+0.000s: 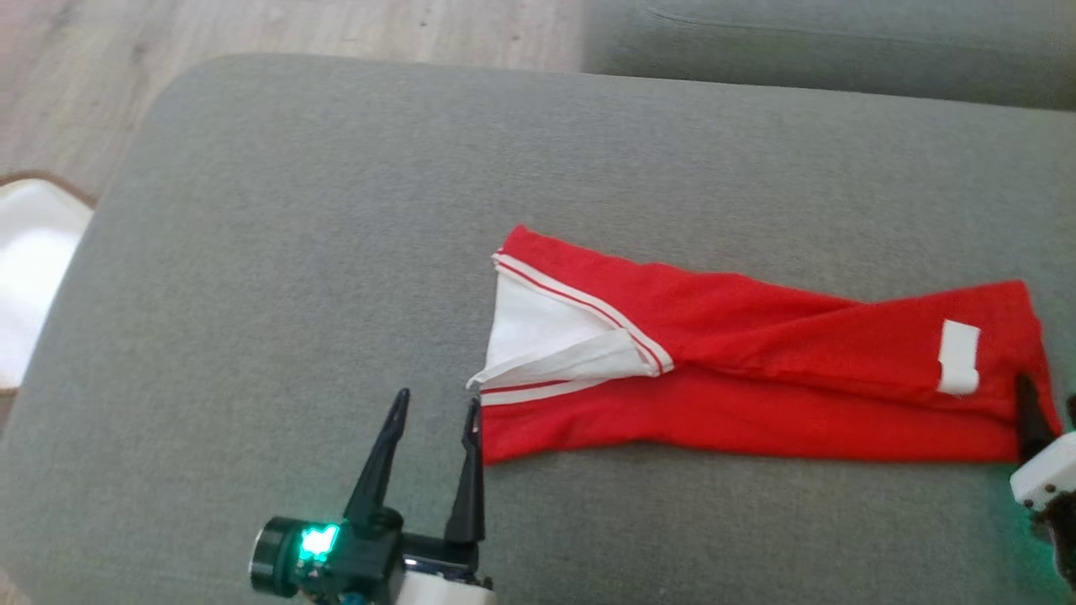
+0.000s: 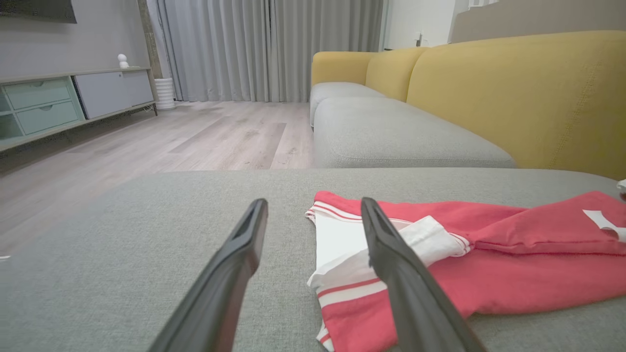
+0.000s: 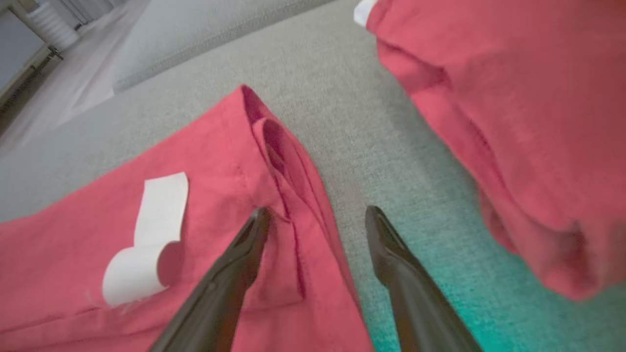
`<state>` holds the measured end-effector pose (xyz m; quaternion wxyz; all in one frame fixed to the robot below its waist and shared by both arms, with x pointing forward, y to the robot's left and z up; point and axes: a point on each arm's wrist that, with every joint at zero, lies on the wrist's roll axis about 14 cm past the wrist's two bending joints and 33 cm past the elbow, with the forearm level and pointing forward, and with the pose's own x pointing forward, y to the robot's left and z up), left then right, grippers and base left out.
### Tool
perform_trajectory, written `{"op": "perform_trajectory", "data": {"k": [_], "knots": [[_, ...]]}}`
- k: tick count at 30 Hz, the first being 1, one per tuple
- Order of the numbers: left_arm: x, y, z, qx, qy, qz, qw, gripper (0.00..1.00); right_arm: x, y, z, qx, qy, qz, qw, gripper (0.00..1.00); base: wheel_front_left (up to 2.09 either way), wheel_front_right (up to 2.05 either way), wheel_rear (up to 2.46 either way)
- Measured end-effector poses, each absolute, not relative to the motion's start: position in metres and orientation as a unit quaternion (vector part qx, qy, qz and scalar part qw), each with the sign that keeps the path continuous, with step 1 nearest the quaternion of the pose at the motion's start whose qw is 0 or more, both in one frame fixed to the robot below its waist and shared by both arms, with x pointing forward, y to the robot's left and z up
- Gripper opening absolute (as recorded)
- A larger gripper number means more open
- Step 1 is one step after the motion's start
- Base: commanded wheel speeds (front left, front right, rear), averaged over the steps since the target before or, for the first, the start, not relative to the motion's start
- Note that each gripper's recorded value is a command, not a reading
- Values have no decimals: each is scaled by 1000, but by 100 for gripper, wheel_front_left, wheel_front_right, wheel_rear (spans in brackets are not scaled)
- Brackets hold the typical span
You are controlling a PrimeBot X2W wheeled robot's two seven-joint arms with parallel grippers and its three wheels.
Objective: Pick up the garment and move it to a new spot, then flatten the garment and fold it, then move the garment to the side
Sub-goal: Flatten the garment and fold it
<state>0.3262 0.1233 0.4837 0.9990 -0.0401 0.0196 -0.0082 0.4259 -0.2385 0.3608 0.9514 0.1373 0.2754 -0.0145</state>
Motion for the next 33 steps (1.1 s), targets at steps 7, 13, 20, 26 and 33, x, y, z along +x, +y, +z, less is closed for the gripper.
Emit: {"op": "perform_trajectory", "data": {"k": [7, 13, 20, 26, 33], "knots": [[321, 127, 489, -36, 7, 4, 999, 100, 427, -226, 353, 151, 304, -11, 941, 0, 0, 0, 0], [320, 122, 486, -39, 9, -10, 999, 100, 421, -240, 362, 156, 285, -22, 946, 0, 0, 0, 0], [323, 113, 487, -44, 7, -29, 999, 100, 411, -290, 390, 180, 247, -64, 950, 0, 0, 0, 0], [321, 108, 484, -54, 11, -41, 998, 100, 430, -234, 442, 283, 172, 13, 943, 0, 0, 0, 0], [322, 107, 481, -58, 16, -42, 997, 100, 430, -137, 482, 375, 146, 131, 906, 0, 0, 0, 0]]}}
